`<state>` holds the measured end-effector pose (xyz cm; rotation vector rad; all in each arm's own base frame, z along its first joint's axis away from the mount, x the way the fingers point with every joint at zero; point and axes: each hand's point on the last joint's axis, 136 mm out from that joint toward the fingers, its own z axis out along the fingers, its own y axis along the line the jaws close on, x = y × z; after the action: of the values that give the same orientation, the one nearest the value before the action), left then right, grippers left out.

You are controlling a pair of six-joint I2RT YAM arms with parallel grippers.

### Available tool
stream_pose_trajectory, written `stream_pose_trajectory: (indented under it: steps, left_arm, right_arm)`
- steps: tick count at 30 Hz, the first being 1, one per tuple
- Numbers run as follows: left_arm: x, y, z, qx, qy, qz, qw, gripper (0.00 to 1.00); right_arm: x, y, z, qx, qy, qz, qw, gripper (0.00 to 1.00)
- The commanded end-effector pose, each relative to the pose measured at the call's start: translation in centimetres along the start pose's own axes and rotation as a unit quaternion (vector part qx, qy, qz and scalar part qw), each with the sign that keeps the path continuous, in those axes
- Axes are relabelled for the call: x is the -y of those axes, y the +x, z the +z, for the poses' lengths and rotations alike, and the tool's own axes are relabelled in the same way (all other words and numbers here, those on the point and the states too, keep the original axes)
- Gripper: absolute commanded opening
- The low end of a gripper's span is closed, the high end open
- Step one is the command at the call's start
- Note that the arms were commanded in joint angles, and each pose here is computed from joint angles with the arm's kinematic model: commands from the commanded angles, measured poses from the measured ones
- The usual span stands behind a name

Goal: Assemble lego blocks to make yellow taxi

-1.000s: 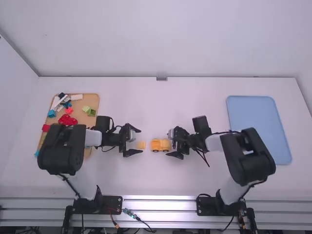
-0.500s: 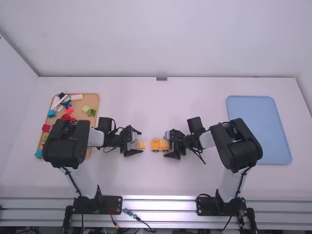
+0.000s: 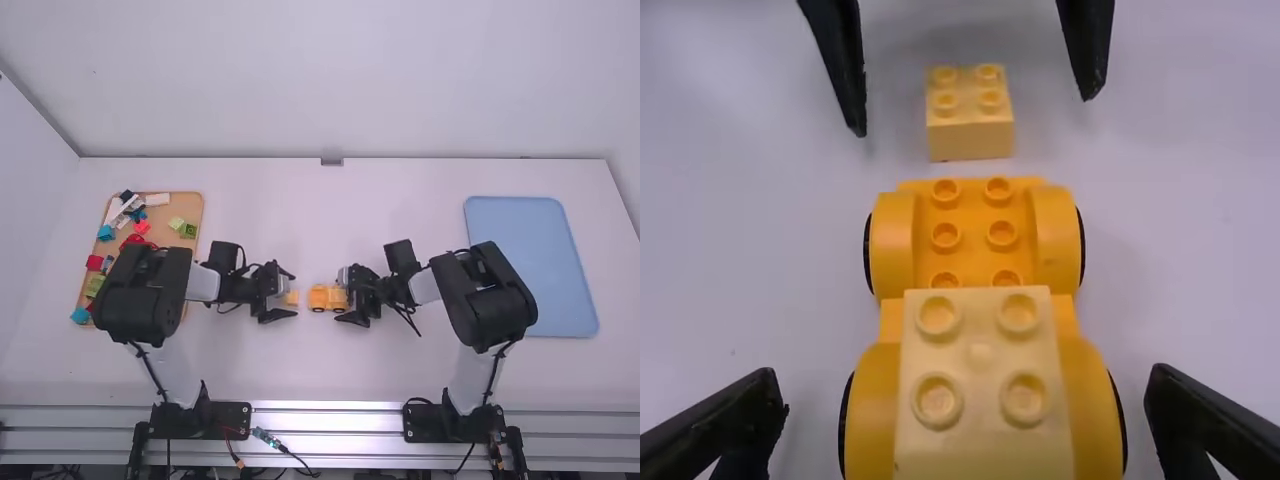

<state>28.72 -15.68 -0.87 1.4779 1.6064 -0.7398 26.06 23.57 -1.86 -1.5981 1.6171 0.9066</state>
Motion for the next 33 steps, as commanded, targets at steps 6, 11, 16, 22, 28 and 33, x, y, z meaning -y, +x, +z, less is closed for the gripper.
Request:
stream_pose_trajectory:
  steps: [6,11,16,22,28,33]
  left_arm:
    - [0.2,0.7,0.1,-0.013,-0.001,-0.011,1.000,0.85]
    - [-0.1,0.5,0.0,-0.015,0.002,-0.015,1.000,0.84]
    - [-0.4,0.3,-0.1,-0.017,0.006,-0.022,1.000,0.84]
    - [-0.5,0.3,-0.1,-0.016,0.006,-0.022,1.000,0.84]
    - [-0.2,0.4,0.0,-0.018,0.009,-0.027,0.999,0.84]
    - [-0.1,0.4,-0.1,-0.018,0.010,-0.026,0.999,0.82]
  right_arm:
    - [0.9,0.2,0.6,-0.011,0.020,0.035,0.999,0.99]
    - [1.0,0.4,1.7,-0.027,0.067,0.030,0.997,0.99]
    - [0.6,0.6,1.3,-0.014,0.075,0.039,0.996,0.99]
    - [1.0,-0.3,0.8,0.013,0.061,0.039,0.997,0.96]
    - [0.8,-1.2,1.6,0.016,0.054,0.022,0.998,0.96]
    - [1.2,-1.0,2.2,-0.006,0.069,0.020,0.997,0.93]
